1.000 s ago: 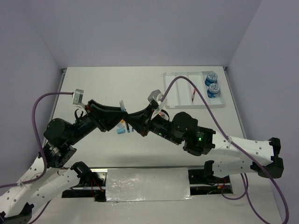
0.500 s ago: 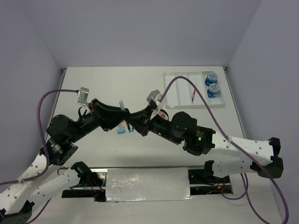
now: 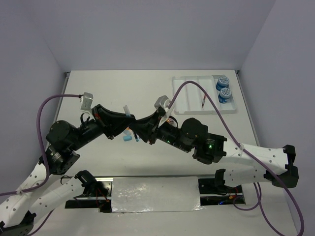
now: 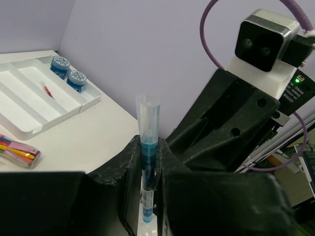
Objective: Sort the stationery into containers
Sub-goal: Close the pen cap on the pen.
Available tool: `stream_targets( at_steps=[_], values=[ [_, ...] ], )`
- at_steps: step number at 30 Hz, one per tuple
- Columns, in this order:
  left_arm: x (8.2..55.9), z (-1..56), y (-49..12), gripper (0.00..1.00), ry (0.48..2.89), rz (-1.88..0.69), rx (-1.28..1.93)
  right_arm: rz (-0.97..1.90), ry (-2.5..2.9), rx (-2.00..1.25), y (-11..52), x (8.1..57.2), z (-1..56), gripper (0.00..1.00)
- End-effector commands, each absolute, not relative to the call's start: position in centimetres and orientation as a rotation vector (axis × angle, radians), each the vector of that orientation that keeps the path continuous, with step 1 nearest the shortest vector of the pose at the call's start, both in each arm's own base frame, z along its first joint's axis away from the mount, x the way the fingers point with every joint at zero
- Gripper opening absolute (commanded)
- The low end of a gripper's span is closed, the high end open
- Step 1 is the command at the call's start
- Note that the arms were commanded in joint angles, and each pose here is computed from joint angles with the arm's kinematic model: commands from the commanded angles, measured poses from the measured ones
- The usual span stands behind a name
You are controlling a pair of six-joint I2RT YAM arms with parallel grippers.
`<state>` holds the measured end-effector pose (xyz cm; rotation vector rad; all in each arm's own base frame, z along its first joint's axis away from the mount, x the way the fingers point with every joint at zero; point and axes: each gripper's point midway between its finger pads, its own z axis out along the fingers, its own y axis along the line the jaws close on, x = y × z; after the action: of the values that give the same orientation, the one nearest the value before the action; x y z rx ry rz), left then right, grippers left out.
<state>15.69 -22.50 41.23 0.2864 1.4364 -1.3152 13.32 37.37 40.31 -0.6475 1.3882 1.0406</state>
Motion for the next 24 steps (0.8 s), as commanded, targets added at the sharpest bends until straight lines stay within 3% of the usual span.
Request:
stream_targets(
  at_steps=[1,2,5,13,24],
  values=[
    [14.2,45.2,-21.7,0.0,1.296,-1.273,0.389,1.109,1.339,-0.69,37.7,11.9,40.5,0.34],
    [13.9,45.5,-21.6,0.0,1.278,-1.264,0.412,1.107,1.353,-0.693,37.8,11.9,40.0,0.43],
    [11.5,47.2,-21.7,0.0,1.144,-1.278,0.557,1.126,1.392,-0.709,37.8,11.6,38.7,0.48],
    [7.0,47.5,-22.4,0.0,0.984,-1.396,0.798,1.342,1.257,-0.807,38.3,8.0,41.2,0.47],
    [6.6,46.8,-22.3,0.0,0.996,-1.395,0.82,1.433,1.147,-0.823,39.5,6.8,45.0,0.45]
  ],
)
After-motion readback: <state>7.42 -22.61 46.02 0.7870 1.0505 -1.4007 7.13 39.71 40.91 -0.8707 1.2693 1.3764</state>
